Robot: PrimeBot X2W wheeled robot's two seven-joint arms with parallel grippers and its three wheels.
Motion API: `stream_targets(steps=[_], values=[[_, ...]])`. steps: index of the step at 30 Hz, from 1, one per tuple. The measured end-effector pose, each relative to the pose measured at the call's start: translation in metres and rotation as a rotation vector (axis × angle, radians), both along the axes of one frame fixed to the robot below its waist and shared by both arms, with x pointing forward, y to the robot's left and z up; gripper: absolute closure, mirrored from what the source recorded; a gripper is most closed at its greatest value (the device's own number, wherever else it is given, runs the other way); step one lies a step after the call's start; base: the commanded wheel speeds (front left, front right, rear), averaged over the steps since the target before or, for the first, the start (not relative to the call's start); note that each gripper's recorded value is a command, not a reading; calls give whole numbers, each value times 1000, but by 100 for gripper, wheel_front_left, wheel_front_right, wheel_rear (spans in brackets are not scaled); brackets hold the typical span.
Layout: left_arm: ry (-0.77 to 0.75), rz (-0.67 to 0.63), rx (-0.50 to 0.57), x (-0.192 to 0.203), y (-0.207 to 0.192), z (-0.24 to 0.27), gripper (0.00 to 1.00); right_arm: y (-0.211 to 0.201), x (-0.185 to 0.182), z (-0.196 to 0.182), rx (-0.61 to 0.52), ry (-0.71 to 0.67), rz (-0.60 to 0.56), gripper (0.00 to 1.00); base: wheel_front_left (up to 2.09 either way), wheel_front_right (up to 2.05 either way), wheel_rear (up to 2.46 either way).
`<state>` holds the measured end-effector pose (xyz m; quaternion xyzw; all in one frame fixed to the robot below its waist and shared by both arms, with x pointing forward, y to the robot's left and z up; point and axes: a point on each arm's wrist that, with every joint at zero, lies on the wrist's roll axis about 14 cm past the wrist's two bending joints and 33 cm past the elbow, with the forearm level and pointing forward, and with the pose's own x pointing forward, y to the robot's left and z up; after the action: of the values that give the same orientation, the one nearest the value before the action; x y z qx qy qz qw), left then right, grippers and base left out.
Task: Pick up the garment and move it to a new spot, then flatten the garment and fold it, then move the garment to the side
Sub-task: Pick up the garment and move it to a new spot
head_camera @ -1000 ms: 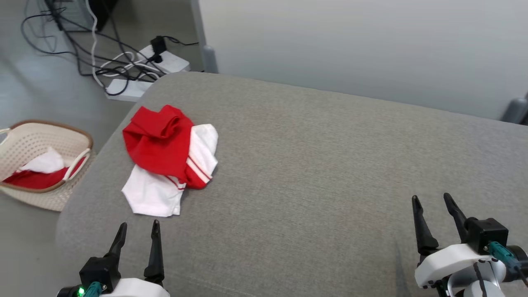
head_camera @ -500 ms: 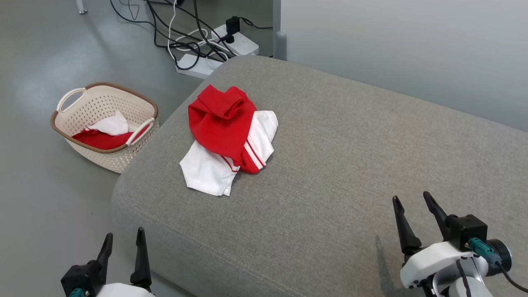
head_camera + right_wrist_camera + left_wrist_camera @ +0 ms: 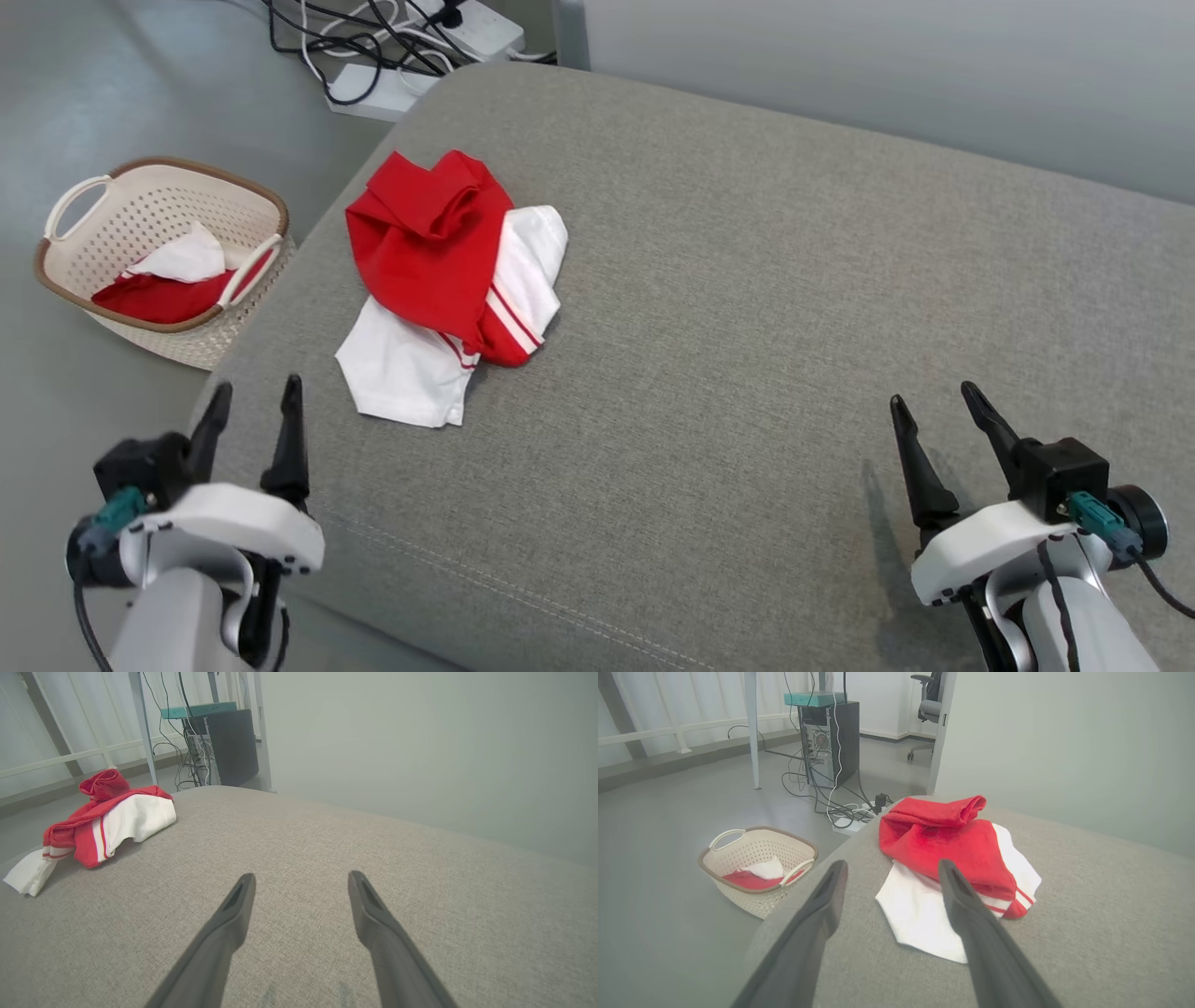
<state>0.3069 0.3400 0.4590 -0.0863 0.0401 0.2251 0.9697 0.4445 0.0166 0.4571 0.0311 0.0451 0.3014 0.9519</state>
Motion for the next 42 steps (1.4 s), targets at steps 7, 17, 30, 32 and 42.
stream_targets(steps=[7,17,30,32,42], values=[[18,-81,75,71,19,22,0,-16,17,-9,-4,6,-34,0,0,0,0],[82,-243,60,170,-10,20,0,-63,37,-31,-42,27,-132,0,0,0,0],[295,-288,26,211,-10,-46,0,-118,42,-54,-88,62,-249,0,0,0,0],[337,-270,36,212,-7,-58,0,-126,44,-54,-95,62,-268,0,0,0,0],[530,-222,70,218,-5,-106,0,-157,43,-67,-124,89,-338,0,0,0,0]])
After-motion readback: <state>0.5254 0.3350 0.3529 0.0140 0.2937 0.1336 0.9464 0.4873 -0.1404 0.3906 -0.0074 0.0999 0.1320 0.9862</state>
